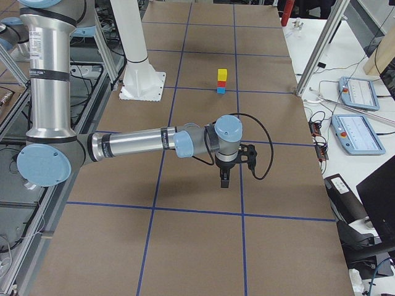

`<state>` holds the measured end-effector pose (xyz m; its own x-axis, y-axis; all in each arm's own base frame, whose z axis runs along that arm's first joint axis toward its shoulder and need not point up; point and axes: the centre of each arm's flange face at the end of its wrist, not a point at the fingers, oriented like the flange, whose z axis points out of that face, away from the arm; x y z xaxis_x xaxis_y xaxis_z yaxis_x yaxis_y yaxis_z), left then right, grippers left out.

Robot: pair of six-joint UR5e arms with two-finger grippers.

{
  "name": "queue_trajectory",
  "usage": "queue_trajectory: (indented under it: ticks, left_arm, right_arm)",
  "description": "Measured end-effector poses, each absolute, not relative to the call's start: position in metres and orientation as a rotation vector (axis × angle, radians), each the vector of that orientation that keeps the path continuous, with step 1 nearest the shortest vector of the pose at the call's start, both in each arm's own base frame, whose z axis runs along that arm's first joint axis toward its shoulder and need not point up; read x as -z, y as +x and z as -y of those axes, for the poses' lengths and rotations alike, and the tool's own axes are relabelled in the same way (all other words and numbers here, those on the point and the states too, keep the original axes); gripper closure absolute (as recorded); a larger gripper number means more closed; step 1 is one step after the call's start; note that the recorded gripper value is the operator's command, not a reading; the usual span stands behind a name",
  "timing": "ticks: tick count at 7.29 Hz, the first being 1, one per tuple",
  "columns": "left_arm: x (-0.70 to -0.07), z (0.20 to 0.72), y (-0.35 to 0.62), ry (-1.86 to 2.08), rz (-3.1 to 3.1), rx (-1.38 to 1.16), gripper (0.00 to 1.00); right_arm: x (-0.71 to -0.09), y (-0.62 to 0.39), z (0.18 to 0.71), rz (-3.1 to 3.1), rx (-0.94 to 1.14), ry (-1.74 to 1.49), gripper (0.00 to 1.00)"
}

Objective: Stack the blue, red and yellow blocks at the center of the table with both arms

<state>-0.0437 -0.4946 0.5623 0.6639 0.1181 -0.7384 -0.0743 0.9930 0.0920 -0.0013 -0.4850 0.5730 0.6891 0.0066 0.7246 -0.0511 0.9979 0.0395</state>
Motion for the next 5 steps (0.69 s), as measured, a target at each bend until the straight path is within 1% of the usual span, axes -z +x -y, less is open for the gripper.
queue_trajectory:
  ticks: [5]
  left_arm:
    - [-0.5515,0.4942,-0.0434,0.080,-0.840,-0.121,0.00]
  right_arm:
    - [-0.5741,-0.0010,0.4850,0.805,-0.033,0.058,0.00]
